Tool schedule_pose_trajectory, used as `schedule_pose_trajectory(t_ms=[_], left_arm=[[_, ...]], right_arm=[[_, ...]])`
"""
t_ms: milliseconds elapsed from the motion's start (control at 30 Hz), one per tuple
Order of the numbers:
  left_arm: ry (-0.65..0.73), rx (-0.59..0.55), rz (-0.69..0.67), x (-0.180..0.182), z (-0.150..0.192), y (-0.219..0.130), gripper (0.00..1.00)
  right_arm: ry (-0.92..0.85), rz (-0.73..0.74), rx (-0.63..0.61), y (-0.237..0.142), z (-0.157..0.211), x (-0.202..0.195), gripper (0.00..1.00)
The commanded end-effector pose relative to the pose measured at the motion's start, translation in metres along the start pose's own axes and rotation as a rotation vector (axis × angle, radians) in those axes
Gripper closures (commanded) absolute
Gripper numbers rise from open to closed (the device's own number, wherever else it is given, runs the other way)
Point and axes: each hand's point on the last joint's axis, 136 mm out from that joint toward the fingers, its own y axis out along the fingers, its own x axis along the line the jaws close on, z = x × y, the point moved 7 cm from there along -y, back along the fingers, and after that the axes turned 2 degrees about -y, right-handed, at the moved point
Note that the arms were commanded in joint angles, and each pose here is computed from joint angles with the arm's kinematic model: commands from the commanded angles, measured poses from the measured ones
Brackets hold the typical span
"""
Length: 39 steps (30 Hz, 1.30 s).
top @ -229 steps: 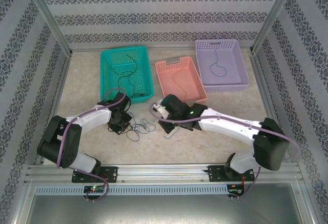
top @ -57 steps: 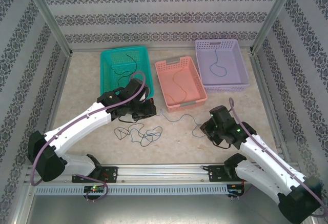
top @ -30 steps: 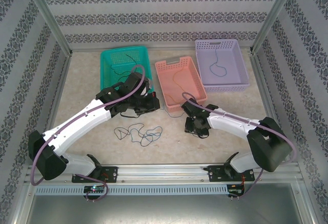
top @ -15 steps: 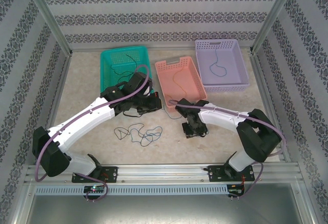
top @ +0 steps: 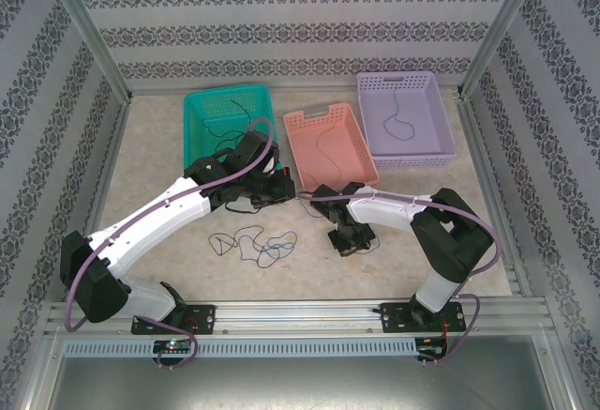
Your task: Untangle the cables
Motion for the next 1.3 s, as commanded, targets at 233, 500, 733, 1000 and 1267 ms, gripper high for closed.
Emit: schedule_pose_trajectory(t_ms=[233,500,733,1000,1267], left_arm=[[0.016,-0.063,0.021,-0.008,-0.024,-0.02,1.0],[-0.007,-0.141,0.106,-0.002,-0.097,-0.039,1.0],[-0.035,-0.139,0.108,0.007,-0.148,-0.024,1.0],[-0.202,-0.174,0.114,0.036,-0.172,-0.023,1.0],[-0.398,-0.148,0.176,0.048,-0.154,-0.02,1.0]], right_arm=[[-0.202,-0.141,-0.14,-0.039,-0.006,0.025,1.0],[-0.455,-0.878,-0.245,-0.149,0.021,0.08,1.0],[-0.429,-1.237,-0.5,-0.26,0.018,0.066,1.0],[-0.282,-1.369,-0.838,-0.347,0.011,0.006,1.0],[0.053,-1.166,-1.353,-0.405,-0.004,-0.098,1.0]])
